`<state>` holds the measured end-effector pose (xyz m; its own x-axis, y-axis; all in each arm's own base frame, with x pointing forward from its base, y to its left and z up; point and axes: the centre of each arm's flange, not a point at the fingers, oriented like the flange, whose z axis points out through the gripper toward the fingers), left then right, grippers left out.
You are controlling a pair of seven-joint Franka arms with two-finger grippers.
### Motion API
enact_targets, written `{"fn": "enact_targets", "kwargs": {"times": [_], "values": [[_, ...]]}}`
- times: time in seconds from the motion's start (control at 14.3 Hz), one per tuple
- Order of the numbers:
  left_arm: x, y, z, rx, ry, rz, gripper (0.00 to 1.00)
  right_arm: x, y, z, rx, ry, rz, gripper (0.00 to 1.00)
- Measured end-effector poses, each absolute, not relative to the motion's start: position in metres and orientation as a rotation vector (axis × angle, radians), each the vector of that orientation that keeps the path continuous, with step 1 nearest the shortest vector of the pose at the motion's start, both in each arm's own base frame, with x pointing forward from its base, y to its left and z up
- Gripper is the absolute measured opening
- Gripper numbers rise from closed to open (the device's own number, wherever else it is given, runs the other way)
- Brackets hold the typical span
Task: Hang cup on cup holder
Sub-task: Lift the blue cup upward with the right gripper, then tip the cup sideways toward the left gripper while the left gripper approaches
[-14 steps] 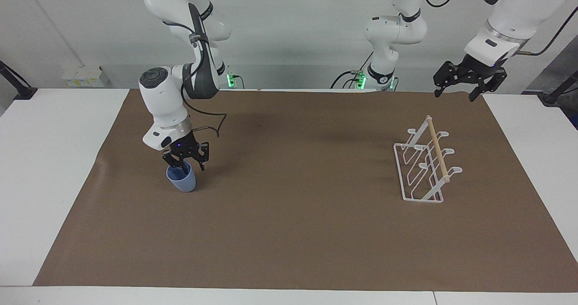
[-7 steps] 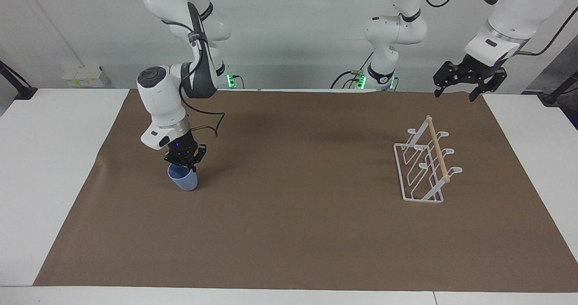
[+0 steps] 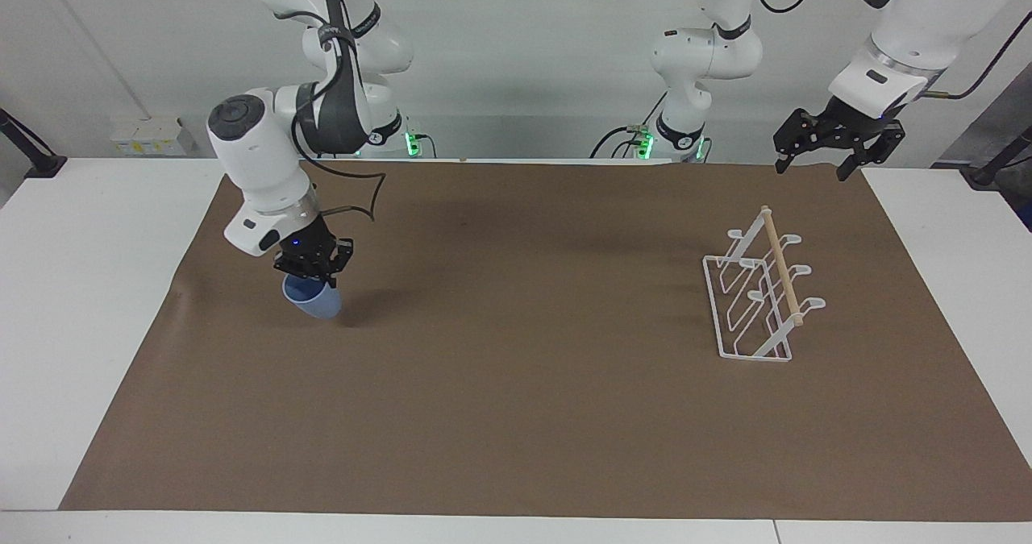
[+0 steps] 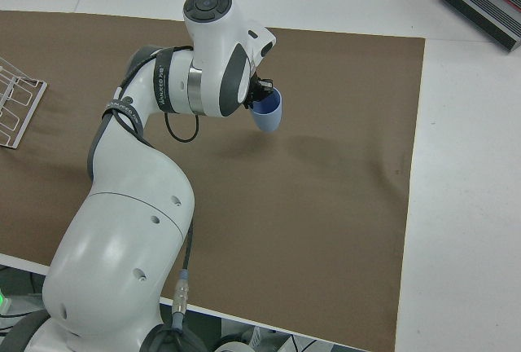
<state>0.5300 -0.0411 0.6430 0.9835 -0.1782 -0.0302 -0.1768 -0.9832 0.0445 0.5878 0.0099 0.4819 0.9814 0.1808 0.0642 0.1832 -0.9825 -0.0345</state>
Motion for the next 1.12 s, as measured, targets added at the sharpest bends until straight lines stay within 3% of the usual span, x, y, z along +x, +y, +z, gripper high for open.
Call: {"fn": "enact_targets", "kwargs": {"times": [0.63,1.12], "values": [[0.529,-0.041,0.645,3.087,-0.276,-0.047,1.00,0.570,0.039,0.547,-2.900,-0.212,-0.063,0.05],[0.528,-0.046,0.645,3.080,-0.291,-0.047,1.00,0.566,0.134,0.574,-2.358,0.554,0.152,0.05]]}}
